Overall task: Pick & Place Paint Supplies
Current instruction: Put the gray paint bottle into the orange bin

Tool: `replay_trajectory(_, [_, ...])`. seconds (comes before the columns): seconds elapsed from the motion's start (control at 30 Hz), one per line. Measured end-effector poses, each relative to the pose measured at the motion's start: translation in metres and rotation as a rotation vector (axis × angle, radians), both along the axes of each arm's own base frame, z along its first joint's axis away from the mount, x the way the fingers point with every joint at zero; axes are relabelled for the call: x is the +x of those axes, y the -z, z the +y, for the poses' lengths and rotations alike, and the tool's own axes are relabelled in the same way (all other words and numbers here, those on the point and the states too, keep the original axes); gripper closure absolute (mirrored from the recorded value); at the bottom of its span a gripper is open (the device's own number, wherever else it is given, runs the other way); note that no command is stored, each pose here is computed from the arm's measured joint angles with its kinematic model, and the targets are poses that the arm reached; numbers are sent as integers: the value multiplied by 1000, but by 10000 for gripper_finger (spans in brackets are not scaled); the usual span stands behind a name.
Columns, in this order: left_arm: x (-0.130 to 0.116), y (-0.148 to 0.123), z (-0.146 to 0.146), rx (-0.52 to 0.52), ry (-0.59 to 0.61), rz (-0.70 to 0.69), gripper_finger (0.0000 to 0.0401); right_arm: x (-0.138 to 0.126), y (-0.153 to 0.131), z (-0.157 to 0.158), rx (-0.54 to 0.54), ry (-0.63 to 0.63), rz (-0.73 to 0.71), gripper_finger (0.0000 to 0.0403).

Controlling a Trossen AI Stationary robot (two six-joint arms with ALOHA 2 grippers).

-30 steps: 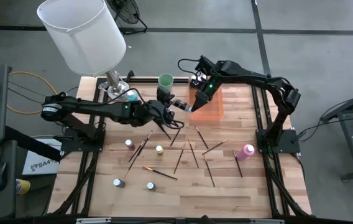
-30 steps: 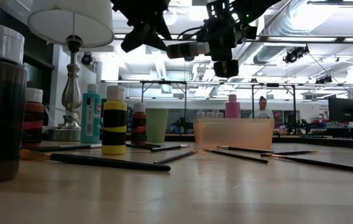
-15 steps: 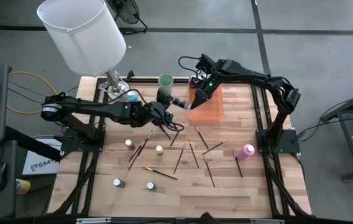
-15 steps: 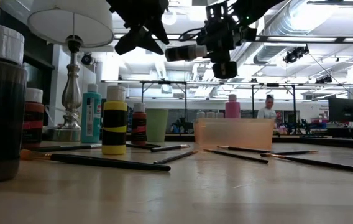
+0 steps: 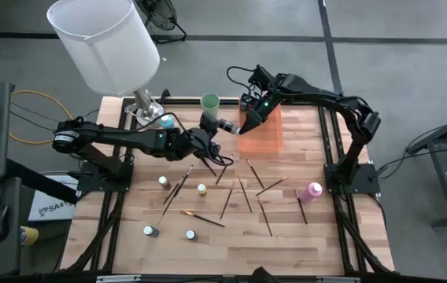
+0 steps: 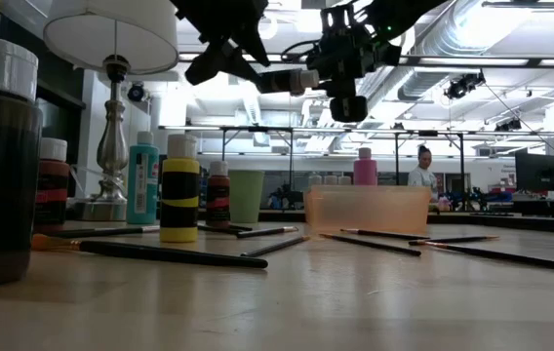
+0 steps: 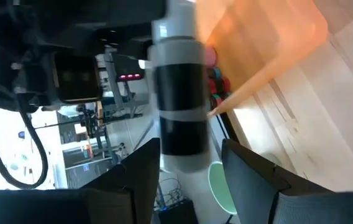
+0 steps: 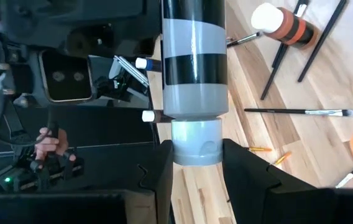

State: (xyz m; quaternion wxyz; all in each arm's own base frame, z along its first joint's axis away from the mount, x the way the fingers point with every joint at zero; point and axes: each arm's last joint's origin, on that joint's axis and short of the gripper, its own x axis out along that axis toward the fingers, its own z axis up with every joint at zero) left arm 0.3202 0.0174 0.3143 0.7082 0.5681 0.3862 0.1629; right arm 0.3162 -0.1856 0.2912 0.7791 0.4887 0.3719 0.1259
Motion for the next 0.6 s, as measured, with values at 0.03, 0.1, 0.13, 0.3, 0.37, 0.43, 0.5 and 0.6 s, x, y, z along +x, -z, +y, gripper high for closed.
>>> replay_trajectory(0.03, [1,-2,0,4,-3,-17,233,1,0,1,0,-2,-1,290])
replay_trajectory(0.1, [2,-5,0,23,1,-39,233,3,-1,3,-4,-8,-8,289])
replay_trajectory(0.13, [3,-5,0,33,6,-38,234,3,-1,3,-4,-8,-10,289])
replay_trajectory(0.3, [3,-4,-1,56,61,18,234,10,-3,8,-6,-13,-31,291])
replay_trajectory(0.37, [3,-4,-1,55,64,19,234,12,-3,11,-7,-23,-36,289])
replay_trajectory(0.43, [3,-4,-1,56,60,18,234,13,-3,13,-7,-32,-37,289])
replay_trajectory(0.5, [3,-4,-1,57,60,19,233,15,-3,17,-5,-42,-38,290])
replay_trajectory(0.6, [2,-4,-1,59,60,23,233,18,-4,22,3,-50,-35,291])
